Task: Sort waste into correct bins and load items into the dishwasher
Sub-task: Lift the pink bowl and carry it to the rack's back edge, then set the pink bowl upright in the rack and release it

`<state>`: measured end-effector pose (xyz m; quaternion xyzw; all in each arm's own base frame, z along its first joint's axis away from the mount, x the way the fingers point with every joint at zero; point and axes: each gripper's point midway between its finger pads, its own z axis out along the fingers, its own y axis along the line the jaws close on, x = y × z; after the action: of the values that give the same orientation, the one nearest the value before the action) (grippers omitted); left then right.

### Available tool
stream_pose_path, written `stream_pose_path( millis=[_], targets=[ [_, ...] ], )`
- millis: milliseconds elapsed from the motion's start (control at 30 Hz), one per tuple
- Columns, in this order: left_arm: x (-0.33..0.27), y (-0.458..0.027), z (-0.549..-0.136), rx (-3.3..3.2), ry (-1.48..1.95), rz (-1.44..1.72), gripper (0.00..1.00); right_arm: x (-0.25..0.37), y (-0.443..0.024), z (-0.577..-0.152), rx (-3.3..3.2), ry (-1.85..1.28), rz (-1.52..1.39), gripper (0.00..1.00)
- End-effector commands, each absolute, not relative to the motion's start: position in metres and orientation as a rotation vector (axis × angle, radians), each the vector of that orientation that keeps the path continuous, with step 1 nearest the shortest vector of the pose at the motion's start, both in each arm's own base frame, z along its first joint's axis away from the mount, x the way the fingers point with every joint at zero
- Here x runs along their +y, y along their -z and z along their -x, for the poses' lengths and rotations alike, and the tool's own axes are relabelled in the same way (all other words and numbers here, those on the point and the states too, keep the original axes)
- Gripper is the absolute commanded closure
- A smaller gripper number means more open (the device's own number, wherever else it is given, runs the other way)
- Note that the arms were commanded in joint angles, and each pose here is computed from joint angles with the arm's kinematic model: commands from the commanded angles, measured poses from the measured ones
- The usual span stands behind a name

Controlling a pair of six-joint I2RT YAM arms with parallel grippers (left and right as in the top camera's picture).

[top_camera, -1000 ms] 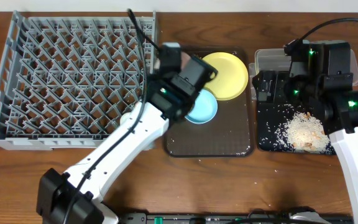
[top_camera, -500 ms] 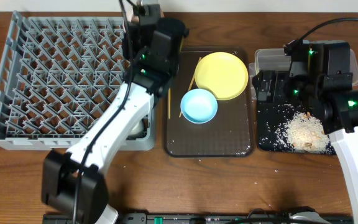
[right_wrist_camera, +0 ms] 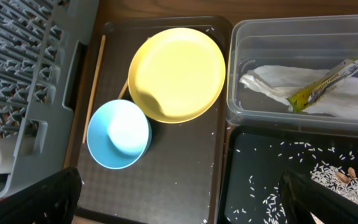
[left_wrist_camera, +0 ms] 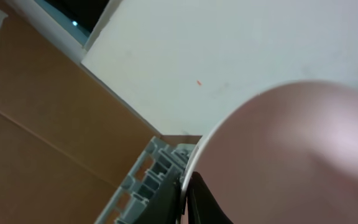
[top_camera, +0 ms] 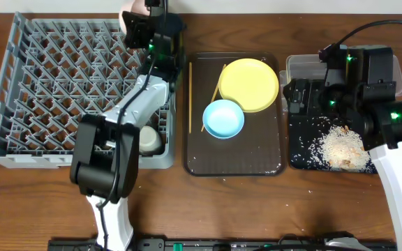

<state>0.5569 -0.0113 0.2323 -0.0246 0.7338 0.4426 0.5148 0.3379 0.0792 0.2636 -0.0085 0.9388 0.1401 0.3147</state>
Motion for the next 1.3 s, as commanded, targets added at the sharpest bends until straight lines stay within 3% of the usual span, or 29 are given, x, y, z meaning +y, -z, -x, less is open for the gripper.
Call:
stream_pose_path(
  millis=[0,333,833,1267],
  targets=[
    [-0.003,-0.22,-0.565,1.783,-1.105,-0.008,0.92,0.073,-0.266,-0.341,2.469,-0.365,-0.013,0.01],
    [-0.007,-0.201,-0.578,1.783,-1.062,-0.053,0.92,0.073,-0.266,-0.341,2.469,-0.365,-0.013,0.01],
    [0.014,-0.188,-0.543,1.836,-1.275,0.084,0.93,0.073,-0.266,-0.341,2.469,-0.365,-0.013,0.01],
    [-0.018,-0.181,-0.537,1.859,-1.286,0.003,0.92,0.073,-0.266,-0.341,2.469,-0.365,-0.013,0.01]
  ],
)
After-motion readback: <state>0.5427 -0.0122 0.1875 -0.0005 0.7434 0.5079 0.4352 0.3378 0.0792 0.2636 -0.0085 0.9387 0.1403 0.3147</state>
